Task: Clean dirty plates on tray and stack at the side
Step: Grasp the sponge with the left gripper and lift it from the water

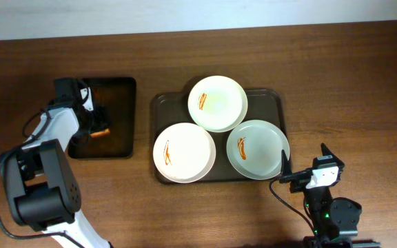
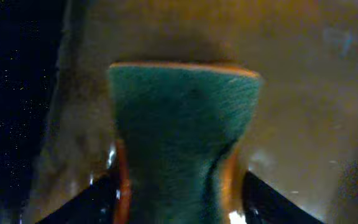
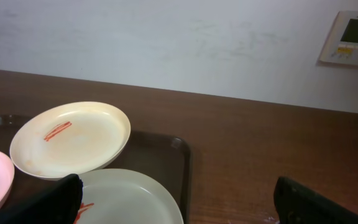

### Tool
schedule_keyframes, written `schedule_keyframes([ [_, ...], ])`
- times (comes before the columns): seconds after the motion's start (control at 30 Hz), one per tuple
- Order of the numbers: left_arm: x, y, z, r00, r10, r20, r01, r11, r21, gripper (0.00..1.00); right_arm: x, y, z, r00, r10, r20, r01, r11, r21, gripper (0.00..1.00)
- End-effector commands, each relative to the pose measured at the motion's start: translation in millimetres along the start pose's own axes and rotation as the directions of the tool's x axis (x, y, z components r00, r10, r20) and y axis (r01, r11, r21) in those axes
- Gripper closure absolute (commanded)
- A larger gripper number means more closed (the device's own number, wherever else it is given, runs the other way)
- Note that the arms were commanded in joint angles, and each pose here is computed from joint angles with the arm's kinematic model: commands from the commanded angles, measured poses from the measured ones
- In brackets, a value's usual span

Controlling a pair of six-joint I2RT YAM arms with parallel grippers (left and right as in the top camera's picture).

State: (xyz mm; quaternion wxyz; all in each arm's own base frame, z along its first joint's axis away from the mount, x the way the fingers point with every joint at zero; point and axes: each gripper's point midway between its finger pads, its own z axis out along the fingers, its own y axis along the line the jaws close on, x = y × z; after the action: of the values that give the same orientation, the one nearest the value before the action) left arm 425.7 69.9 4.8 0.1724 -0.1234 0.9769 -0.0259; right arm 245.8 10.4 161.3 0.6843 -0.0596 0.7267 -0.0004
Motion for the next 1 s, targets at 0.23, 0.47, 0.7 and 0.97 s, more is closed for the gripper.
schedule_keyframes([
  [0.23,-2,13,3,1.000,0.018,0.024,-0.017,0.998,-0.057,0.49,3,-3,0,1.000,-0.006,-0.007,0.006,1.000,0.016,0.02],
  [0.47,-8,9,3,0.998,0.039,0.048,-0.037,0.999,-0.034,0.62,3,-3,0,1.000,-0.006,-0.007,0.006,1.000,0.015,0.02],
  [0.7,-18,9,2,0.995,0.041,0.088,-0.038,0.999,-0.037,0.42,3,-3,0,1.000,-0.006,-0.007,0.006,1.000,0.016,0.01],
  [0.97,-22,9,2,0.994,0.043,0.104,-0.039,0.999,-0.036,0.79,3,-3,0,1.000,-0.005,-0.006,0.005,1.000,0.016,0.02],
])
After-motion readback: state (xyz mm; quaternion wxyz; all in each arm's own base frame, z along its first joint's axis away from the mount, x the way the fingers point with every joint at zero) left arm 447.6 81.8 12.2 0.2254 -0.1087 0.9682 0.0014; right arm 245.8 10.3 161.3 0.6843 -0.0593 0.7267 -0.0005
